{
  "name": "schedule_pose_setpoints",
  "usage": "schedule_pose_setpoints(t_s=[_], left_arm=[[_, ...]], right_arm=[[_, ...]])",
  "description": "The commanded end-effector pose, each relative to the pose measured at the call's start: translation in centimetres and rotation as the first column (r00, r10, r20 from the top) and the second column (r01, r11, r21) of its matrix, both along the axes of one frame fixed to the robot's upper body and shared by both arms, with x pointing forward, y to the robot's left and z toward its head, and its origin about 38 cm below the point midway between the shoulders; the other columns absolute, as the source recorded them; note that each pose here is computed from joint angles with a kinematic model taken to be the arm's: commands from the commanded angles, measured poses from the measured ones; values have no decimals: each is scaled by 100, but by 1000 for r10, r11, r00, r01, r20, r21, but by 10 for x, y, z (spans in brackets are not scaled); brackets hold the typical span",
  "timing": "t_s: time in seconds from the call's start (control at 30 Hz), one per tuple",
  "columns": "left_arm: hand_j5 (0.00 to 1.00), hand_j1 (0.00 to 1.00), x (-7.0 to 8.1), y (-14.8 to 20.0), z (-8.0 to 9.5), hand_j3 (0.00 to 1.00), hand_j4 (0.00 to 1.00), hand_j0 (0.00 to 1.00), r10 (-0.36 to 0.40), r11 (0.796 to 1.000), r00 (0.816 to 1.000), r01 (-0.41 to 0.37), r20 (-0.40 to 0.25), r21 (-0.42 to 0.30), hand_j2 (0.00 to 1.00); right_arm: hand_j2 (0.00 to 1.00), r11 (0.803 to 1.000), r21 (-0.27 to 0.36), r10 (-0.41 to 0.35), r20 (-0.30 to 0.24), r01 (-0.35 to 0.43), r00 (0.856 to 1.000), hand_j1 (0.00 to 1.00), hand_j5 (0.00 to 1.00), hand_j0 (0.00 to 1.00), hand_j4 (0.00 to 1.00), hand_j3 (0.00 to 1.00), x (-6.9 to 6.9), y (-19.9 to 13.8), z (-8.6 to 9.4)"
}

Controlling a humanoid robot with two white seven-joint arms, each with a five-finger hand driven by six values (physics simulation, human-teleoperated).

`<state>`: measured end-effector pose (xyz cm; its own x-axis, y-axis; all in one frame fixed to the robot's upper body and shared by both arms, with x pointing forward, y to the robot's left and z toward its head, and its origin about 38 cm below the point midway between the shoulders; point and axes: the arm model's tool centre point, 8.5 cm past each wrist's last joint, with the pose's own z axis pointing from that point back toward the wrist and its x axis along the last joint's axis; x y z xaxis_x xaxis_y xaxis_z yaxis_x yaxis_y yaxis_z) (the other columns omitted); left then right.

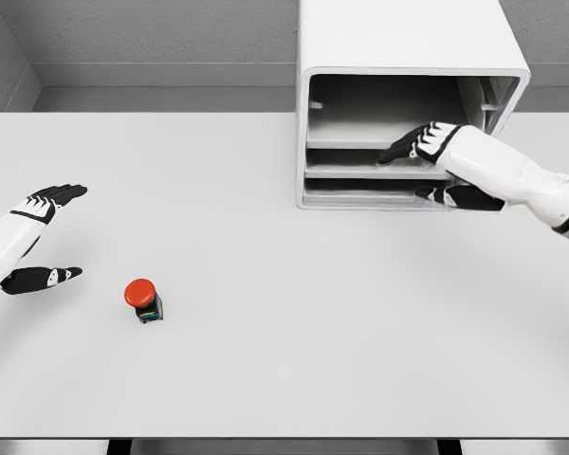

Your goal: Slide open multi-storey tabletop storage cabinets and put open load switch and slide close multi-storey tabletop storage cabinets

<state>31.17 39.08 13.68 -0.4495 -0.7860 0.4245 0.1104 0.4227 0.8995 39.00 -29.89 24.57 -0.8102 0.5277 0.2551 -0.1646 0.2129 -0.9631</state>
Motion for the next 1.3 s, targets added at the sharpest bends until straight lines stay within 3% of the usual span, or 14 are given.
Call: schedule_pose_setpoints(t_s=[0.0, 0.37, 0.5, 0.67, 0.8, 1.0, 1.17, 1.27], left_arm=[[100, 100, 0, 1, 1, 100, 100, 100, 2, 1000, 1000, -1, 2, -7, 100], [100, 100, 0, 0, 0, 100, 100, 100, 0, 1000, 1000, 0, 1, -8, 100], [100, 100, 0, 0, 1, 100, 100, 100, 2, 1000, 1000, -2, 2, -7, 100], [100, 100, 0, -1, 1, 100, 100, 100, 0, 1000, 1000, 0, 2, -5, 100], [100, 100, 0, 0, 0, 100, 100, 100, 0, 1000, 1000, 0, -1, -2, 100], [100, 100, -4, 0, -3, 100, 100, 100, -1, 1000, 1000, 1, -11, 0, 100], [100, 100, -5, -2, -2, 100, 100, 100, -7, 1000, 1000, 7, -9, -1, 100], [100, 100, -13, -8, -3, 100, 100, 100, -23, 1000, 1000, 23, -15, 3, 100]], right_arm=[[77, 1000, 6, -24, -19, 24, 1000, 77, 77, 77, 77, 77, 4, -6, -5], [77, 997, 45, -65, -29, 66, 997, 77, 77, 77, 77, 77, 28, -4, -13], [78, 997, 40, -65, -26, 66, 998, 78, 78, 78, 78, 78, 28, -3, -13], [89, 997, 34, -66, -26, 66, 998, 89, 89, 89, 89, 89, 28, -3, -14], [89, 997, 30, -67, -29, 68, 997, 89, 89, 89, 89, 89, 31, 1, -18], [99, 998, 31, -62, -29, 62, 998, 99, 99, 99, 99, 99, 33, 9, -24], [99, 997, 30, -68, -35, 69, 997, 99, 99, 99, 99, 99, 34, 8, -26], [99, 997, 20, -77, -37, 78, 996, 99, 99, 99, 99, 99, 38, 6, -27]])
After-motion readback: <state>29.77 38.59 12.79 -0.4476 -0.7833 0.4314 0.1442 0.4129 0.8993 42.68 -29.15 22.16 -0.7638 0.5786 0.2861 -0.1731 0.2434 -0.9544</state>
